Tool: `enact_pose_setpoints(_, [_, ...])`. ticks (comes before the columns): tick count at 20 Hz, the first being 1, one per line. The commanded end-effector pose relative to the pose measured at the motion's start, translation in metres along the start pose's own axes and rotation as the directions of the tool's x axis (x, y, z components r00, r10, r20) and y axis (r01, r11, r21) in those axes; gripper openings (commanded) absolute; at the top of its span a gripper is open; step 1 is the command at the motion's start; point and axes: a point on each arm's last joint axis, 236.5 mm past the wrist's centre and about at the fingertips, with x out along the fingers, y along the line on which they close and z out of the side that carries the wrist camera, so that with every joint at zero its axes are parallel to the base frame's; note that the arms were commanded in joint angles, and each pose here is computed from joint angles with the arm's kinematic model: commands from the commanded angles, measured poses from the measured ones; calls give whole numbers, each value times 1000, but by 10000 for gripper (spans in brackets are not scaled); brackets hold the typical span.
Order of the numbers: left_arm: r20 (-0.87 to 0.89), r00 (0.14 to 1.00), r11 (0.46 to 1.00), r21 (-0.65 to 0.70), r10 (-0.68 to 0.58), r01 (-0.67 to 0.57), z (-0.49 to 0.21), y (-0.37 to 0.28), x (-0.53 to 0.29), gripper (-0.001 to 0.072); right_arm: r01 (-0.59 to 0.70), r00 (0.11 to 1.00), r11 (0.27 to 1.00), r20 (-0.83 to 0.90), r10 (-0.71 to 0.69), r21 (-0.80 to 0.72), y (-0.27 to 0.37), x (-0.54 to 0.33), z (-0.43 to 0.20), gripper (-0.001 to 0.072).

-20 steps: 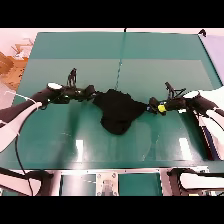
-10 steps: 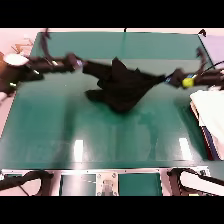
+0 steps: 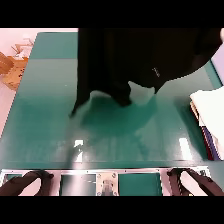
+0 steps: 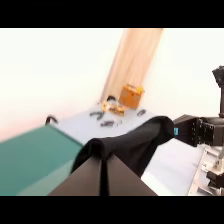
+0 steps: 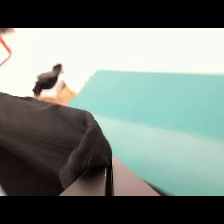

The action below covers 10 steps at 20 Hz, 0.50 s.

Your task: Fold the shirts.

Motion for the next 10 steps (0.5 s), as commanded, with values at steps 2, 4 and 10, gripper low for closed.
enact_pose_setpoints(2, [77, 997, 991, 125, 32, -42, 50, -54, -28, 21, -3, 987, 990, 156, 26, -144, 69, -49, 32, 17])
enact_pose_setpoints(4, [79, 992, 987, 116, 102, -111, 51, -40, -31, 21, 1, 984, 988, 175, 26, -154, 74, -53, 34, 17])
enact_pose_setpoints(10, [-67, 961, 964, 13, 267, -266, 1, 56, -8, 22, 0, 997, 1000, 79, 2, -21, 26, -20, 3, 17])
